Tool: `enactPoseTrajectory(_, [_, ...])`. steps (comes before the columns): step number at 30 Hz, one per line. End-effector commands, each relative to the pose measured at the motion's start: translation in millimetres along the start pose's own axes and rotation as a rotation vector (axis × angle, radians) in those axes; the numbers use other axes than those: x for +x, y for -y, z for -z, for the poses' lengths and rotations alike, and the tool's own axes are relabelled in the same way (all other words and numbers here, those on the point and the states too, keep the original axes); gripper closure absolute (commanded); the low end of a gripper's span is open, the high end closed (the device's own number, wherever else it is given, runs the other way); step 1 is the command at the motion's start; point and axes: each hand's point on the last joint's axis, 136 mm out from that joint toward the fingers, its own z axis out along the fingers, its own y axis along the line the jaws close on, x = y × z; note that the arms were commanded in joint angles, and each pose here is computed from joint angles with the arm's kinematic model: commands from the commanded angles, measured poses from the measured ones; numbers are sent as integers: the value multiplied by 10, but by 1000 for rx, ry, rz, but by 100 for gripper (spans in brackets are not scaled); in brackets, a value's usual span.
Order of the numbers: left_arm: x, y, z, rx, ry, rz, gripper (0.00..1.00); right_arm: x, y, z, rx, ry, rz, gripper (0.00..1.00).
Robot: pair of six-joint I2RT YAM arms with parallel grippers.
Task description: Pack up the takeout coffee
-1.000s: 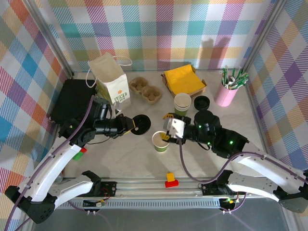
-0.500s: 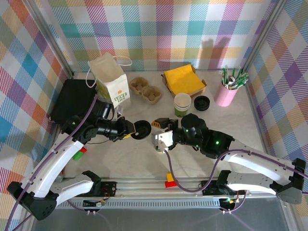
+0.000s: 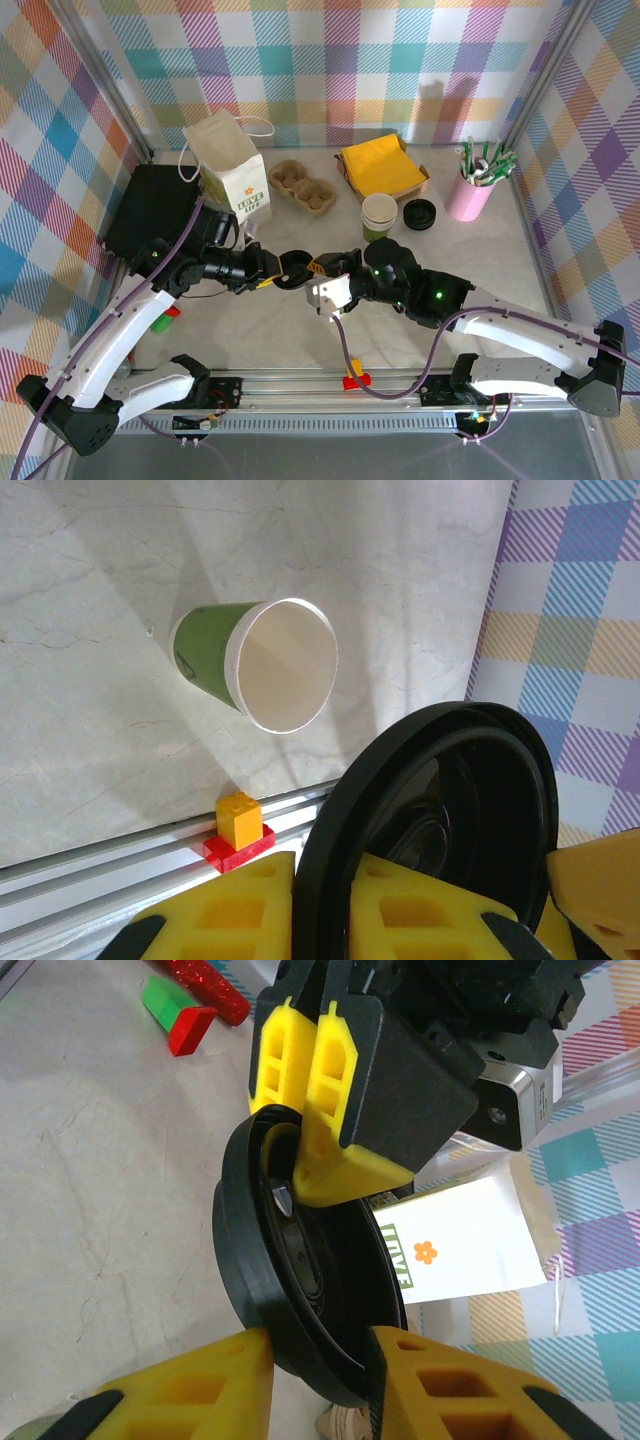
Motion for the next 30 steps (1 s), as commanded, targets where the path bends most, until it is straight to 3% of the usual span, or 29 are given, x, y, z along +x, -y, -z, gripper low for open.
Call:
enactPoseTrajectory(1, [66,75,60,26,-36,29,84,-130,108,-2,17,33,9,70])
enactPoseTrajectory(13, [78,65,58,18,-46,30,83,-57,5,-90,-32,-15,46,71])
enactPoseTrajectory(17, [81,73,65,21,-45,29,81,-36,-11,-105,-37,-32,53,78])
enactPoseTrajectory(21, [69,144,120,47,-29,19,68,-6,1,-108,-33,-51,20,84])
enactPoseTrajectory(26, [4,285,336,87,60,-28,43,10,9,-75,-40,-73,-79,88])
enactPoseTrajectory(30, [-74,325,553,81,165,-83,35,5,8,-39,-55,-87,-191,89])
